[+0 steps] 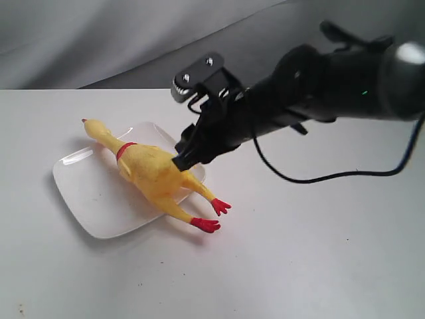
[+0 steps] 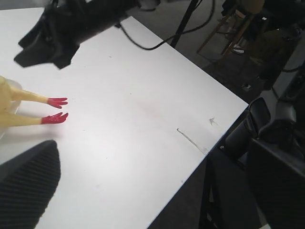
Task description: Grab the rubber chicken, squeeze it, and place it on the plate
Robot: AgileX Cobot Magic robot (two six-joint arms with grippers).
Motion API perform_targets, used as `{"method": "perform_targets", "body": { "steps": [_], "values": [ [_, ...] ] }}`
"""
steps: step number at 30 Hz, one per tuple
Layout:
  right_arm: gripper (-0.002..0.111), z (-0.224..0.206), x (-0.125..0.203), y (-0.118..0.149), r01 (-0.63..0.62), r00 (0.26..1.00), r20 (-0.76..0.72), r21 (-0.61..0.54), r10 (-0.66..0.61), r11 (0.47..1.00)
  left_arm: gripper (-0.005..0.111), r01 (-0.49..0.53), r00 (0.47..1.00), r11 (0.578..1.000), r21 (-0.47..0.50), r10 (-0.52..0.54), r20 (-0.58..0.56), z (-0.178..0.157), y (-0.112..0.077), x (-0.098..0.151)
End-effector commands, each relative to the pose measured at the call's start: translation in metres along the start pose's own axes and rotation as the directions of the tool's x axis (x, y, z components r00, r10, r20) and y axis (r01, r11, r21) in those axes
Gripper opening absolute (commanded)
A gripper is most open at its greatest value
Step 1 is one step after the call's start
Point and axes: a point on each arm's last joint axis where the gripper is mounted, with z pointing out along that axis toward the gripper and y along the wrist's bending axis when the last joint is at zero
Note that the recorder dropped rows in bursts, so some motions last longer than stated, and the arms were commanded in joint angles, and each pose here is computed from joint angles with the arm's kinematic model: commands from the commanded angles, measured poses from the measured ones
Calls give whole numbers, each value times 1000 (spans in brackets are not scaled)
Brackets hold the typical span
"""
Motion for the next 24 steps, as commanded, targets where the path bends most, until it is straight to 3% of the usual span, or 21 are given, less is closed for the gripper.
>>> {"method": "perform_targets", "body": {
  "steps": [1,2,3,4,10,12,16,18,20,24],
  "values": [
    [29,-95,-32,14,94,992,85,36,-97,995,103,14,1000,999,-44,-14,2,-1,4,0],
    [23,-108,-33,17,95,991,92,43,-99,995,103,19,1000,998,-56,-19,1,-1,5,0],
    [5,-138,-34,22,125,988,87,55,-129,991,103,31,1000,997,-74,-31,5,-2,6,0],
    [0,-151,-33,26,142,986,83,55,-146,988,103,35,999,996,-86,-34,10,-2,7,-1],
    [0,-226,12,65,157,920,336,153,-201,976,99,29,999,989,-144,-22,44,-2,13,-4],
    [0,-245,30,73,105,856,478,209,-196,972,84,29,998,989,-144,-22,50,-2,13,-4],
    [0,-266,70,79,23,761,622,263,-188,965,31,-5,999,989,-145,12,42,-2,13,-4],
    [0,-275,80,81,6,724,661,282,-199,959,14,-27,999,989,-146,33,36,-2,13,-4],
    [0,-284,87,82,-20,683,702,292,-200,956,0,-39,999,988,-149,43,24,-2,13,-3],
    [0,-304,98,87,-35,624,752,297,-211,954,1,-61,998,987,-147,60,-12,-2,13,0]
  ]
}}
